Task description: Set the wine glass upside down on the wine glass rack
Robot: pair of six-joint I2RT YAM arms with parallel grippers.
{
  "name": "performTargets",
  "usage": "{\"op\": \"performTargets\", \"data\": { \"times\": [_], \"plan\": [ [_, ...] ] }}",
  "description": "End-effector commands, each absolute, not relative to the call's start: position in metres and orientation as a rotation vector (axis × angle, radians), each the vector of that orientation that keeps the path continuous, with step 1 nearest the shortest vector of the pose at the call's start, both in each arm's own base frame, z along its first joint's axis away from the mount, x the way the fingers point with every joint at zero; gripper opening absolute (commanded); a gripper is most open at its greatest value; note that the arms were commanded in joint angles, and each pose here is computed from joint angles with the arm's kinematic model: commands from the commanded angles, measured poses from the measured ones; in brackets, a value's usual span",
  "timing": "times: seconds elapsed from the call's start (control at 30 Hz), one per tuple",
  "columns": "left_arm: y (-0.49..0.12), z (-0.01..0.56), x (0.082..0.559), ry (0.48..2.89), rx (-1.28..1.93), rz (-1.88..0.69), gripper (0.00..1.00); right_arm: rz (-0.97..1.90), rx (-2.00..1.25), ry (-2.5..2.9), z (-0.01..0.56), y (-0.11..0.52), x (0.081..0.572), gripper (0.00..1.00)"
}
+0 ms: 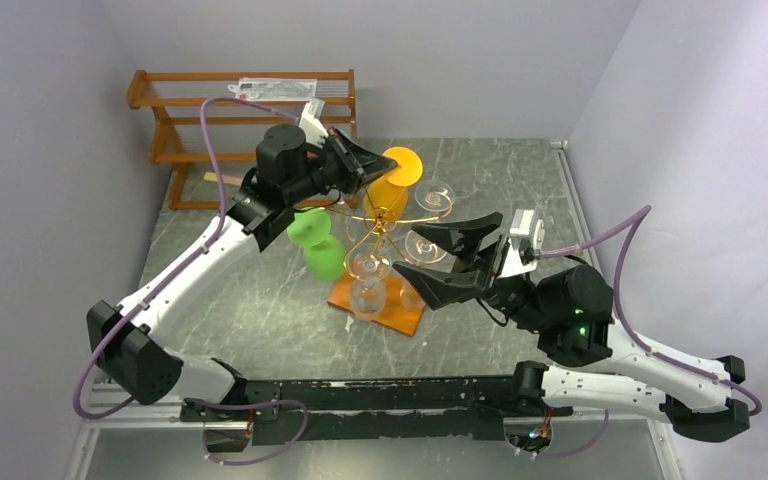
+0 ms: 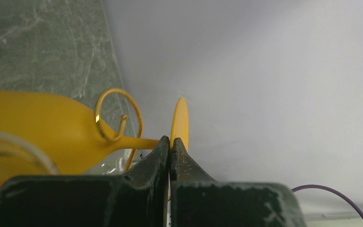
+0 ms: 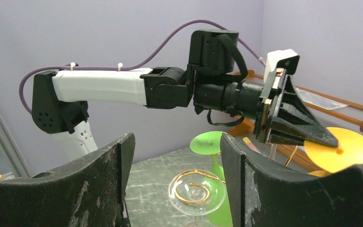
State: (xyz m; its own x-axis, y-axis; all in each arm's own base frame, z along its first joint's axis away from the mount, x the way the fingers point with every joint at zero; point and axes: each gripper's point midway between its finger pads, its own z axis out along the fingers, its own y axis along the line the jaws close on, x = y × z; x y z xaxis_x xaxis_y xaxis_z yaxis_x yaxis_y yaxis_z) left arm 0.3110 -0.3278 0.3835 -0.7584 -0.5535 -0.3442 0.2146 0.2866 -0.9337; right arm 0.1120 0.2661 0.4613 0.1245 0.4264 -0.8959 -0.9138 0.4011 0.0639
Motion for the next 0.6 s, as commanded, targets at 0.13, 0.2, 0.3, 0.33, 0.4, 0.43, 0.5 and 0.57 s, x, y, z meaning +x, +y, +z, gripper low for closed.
{"op": "performTargets", "data": {
  "times": [0.13, 0.2, 0.3, 0.33, 0.4, 0.43, 0.5, 0.57],
  "plan": [
    [-0.343, 0.412, 0.324, 1.871, -0.218, -1.515, 0.05, 1.068, -0.570, 1.014, 0.461, 0.262, 0.112, 0.70],
    [-0.347, 0.411, 0.328, 1.877, -0.215, -1.516, 0.05, 1.070, -0.571, 1.010, 0.461, 0.263, 0.112, 0.70],
    [-0.349, 0.409, 0.334, 1.887, -0.217, -1.500, 0.05, 1.066, -0.577, 1.013, 0.460, 0.265, 0.113, 0.70],
    [-0.349, 0.408, 0.336, 1.886, -0.221, -1.490, 0.05, 1.065, -0.579, 1.016, 0.460, 0.265, 0.113, 0.70],
    [-0.347, 0.410, 0.340, 1.873, -0.236, -1.464, 0.05, 1.063, -0.580, 1.019, 0.460, 0.265, 0.113, 0.70],
    [-0.346, 0.411, 0.342, 1.868, -0.241, -1.455, 0.05, 1.062, -0.579, 1.019, 0.460, 0.265, 0.113, 0.70],
    [-0.343, 0.412, 0.346, 1.862, -0.255, -1.426, 0.05, 1.063, -0.577, 1.019, 0.461, 0.264, 0.113, 0.70],
    [-0.341, 0.412, 0.350, 1.858, -0.263, -1.394, 0.05, 1.064, -0.577, 1.018, 0.462, 0.263, 0.113, 0.70]
  ]
}}
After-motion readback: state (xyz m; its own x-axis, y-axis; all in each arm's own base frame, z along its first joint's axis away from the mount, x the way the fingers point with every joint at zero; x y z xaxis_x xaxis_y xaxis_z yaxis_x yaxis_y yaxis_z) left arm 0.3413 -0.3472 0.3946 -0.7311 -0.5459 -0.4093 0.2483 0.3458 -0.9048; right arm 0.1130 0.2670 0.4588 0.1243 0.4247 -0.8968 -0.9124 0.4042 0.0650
